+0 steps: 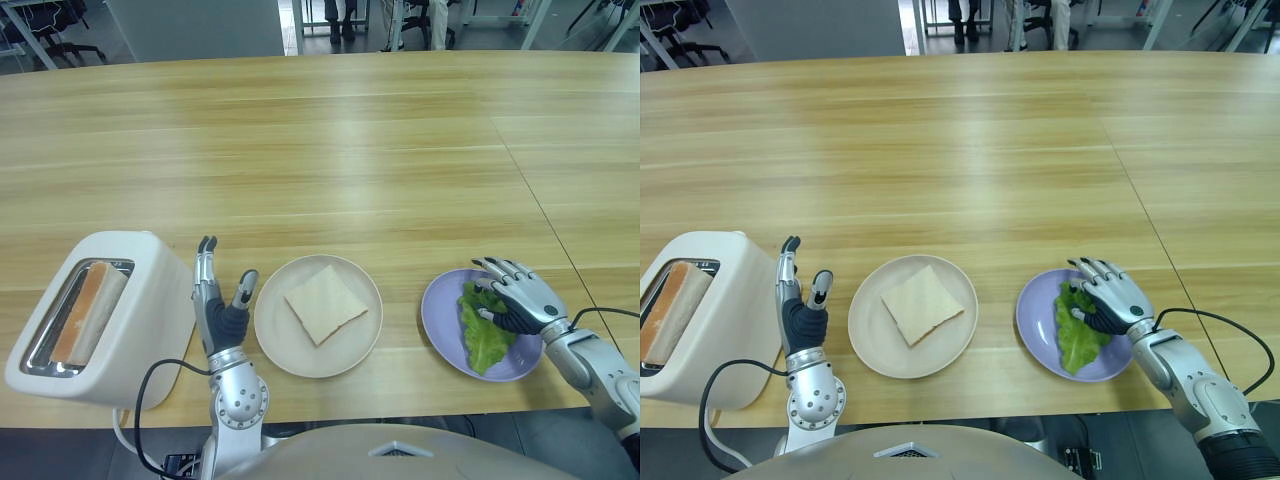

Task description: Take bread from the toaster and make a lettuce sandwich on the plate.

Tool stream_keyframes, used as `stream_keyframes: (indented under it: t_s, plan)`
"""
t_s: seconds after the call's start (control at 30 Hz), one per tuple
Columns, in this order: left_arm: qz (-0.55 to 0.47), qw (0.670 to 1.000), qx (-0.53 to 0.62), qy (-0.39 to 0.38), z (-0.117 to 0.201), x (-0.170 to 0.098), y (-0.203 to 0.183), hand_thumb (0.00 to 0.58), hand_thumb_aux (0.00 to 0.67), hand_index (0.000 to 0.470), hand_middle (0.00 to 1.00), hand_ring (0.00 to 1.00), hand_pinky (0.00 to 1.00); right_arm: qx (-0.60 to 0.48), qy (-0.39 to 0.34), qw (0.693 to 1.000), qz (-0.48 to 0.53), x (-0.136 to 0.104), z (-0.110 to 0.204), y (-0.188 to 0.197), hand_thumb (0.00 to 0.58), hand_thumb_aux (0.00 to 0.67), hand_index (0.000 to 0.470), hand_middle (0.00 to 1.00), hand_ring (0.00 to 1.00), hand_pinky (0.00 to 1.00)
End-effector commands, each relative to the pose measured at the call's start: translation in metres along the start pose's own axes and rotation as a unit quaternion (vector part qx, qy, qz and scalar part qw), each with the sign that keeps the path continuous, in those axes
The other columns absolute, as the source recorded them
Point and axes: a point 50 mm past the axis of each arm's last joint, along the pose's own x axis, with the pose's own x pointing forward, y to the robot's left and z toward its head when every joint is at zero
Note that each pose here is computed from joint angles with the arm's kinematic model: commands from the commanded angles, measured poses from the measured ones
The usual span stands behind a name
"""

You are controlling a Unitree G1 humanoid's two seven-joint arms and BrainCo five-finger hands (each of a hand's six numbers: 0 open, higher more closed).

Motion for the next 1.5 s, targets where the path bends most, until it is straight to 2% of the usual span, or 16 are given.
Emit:
stream_keyframes:
  t_s: [0.03, 0.17, 0.2, 0.23, 0.27, 0.3, 0.33, 0.63, 1.0, 1.03, 1.07, 1.1, 1.13, 1.17, 1.2, 1.5]
  plan:
    - [0.005, 1.0, 0.006, 0.005, -0.001, -0.001, 0.003, 0.0, 0.0, 0.0, 0.0, 0.0, 0.0, -0.016, 0.006, 1.0, 0.02, -0.002, -0.007, 0.002, 0.441, 0.342, 0.235, 0.0, 0.0, 0.0]
    - [0.011, 1.0, 0.007, 0.006, -0.001, -0.001, 0.006, 0.0, 0.0, 0.0, 0.0, 0.0, 0.0, -0.029, 0.01, 0.999, 0.035, -0.002, -0.011, 0.005, 0.42, 0.318, 0.218, 0.0, 0.0, 0.0]
    - [0.013, 1.0, 0.008, 0.006, -0.001, -0.001, 0.007, 0.0, 0.0, 0.0, 0.0, 0.0, 0.0, -0.028, 0.01, 0.999, 0.037, -0.001, -0.011, 0.006, 0.387, 0.284, 0.195, 0.0, 0.0, 0.0]
    - [0.013, 1.0, 0.008, 0.007, -0.001, -0.002, 0.007, 0.0, 0.0, 0.0, 0.0, 0.0, 0.0, -0.027, 0.011, 0.999, 0.038, -0.001, -0.011, 0.006, 0.408, 0.305, 0.209, 0.0, 0.0, 0.0]
    - [0.013, 1.0, 0.008, 0.006, -0.001, -0.001, 0.007, 0.0, 0.0, 0.0, 0.0, 0.0, 0.0, -0.028, 0.01, 0.999, 0.034, 0.0, -0.011, 0.005, 0.164, 0.102, 0.07, 0.0, 0.0, 0.0]
    - [0.012, 1.0, 0.008, 0.006, 0.0, -0.001, 0.007, 0.0, 0.0, 0.0, 0.0, 0.0, 0.0, -0.027, 0.011, 0.999, 0.035, 0.0, -0.011, 0.005, 0.164, 0.102, 0.07, 0.0, 0.0, 0.0]
    - [0.011, 1.0, 0.008, 0.006, -0.001, -0.001, 0.007, 0.0, 0.0, 0.0, 0.0, 0.0, 0.0, -0.025, 0.012, 0.999, 0.033, -0.001, -0.011, 0.004, 0.0, 0.0, 0.0, 0.0, 0.0, 0.0]
    - [0.02, 1.0, 0.009, 0.008, 0.002, -0.004, 0.009, 0.0, 0.0, 0.0, 0.0, 0.0, 0.0, -0.011, -0.011, 0.998, 0.065, -0.001, -0.004, 0.009, 0.0, 0.0, 0.0, 0.0, 0.0, 0.0]
    - [0.024, 1.0, 0.008, 0.009, 0.002, -0.004, 0.01, 0.0, 0.0, 0.0, 0.0, 0.0, 0.0, -0.032, -0.01, 0.998, 0.052, 0.002, -0.005, 0.004, 0.0, 0.0, 0.0, 0.0, 0.0, 0.0]
    - [0.023, 1.0, 0.008, 0.008, 0.002, -0.004, 0.01, 0.0, 0.0, 0.0, 0.0, 0.0, 0.0, -0.034, -0.009, 0.998, 0.051, 0.003, -0.005, 0.004, 0.027, 0.016, 0.011, 0.0, 0.0, 0.0]
    - [0.023, 1.0, 0.009, 0.008, 0.001, -0.004, 0.01, 0.0, 0.0, 0.0, 0.0, 0.0, 0.0, -0.038, -0.008, 0.998, 0.048, 0.003, -0.005, 0.003, 0.027, 0.016, 0.011, 0.0, 0.0, 0.0]
    - [0.023, 1.0, 0.009, 0.007, 0.001, -0.003, 0.01, 0.0, 0.0, 0.0, 0.0, 0.0, 0.0, -0.042, -0.008, 0.998, 0.047, 0.003, -0.005, 0.003, 0.474, 0.384, 0.263, 0.0, 0.0, 0.0]
    - [0.024, 1.0, 0.009, 0.008, 0.001, -0.003, 0.01, 0.0, 0.0, 0.0, 0.0, 0.0, 0.0, -0.044, -0.007, 0.998, 0.046, 0.004, -0.006, 0.002, 0.474, 0.384, 0.263, 0.0, 0.0, 0.0]
    - [0.024, 1.0, 0.01, 0.008, 0.001, -0.003, 0.011, 0.0, 0.0, 0.0, 0.0, 0.0, 0.0, -0.048, -0.007, 0.998, 0.043, 0.004, -0.006, 0.002, 0.568, 0.575, 0.395, 0.0, 0.0, 0.0]
    - [0.025, 1.0, 0.01, 0.008, 0.001, -0.003, 0.011, 0.0, 0.0, 0.0, 0.0, 0.0, 0.0, -0.049, -0.006, 0.998, 0.041, 0.004, -0.006, 0.001, 0.58, 0.67, 0.46, 0.0, 0.0, 0.0]
    - [0.025, 1.0, 0.01, 0.008, -0.001, -0.002, 0.011, 0.0, 0.0, 0.0, 0.0, 0.0, 0.0, -0.057, -0.008, 0.998, 0.018, 0.009, -0.002, -0.005, 0.58, 0.67, 0.46, 0.0, 0.0, 0.0]
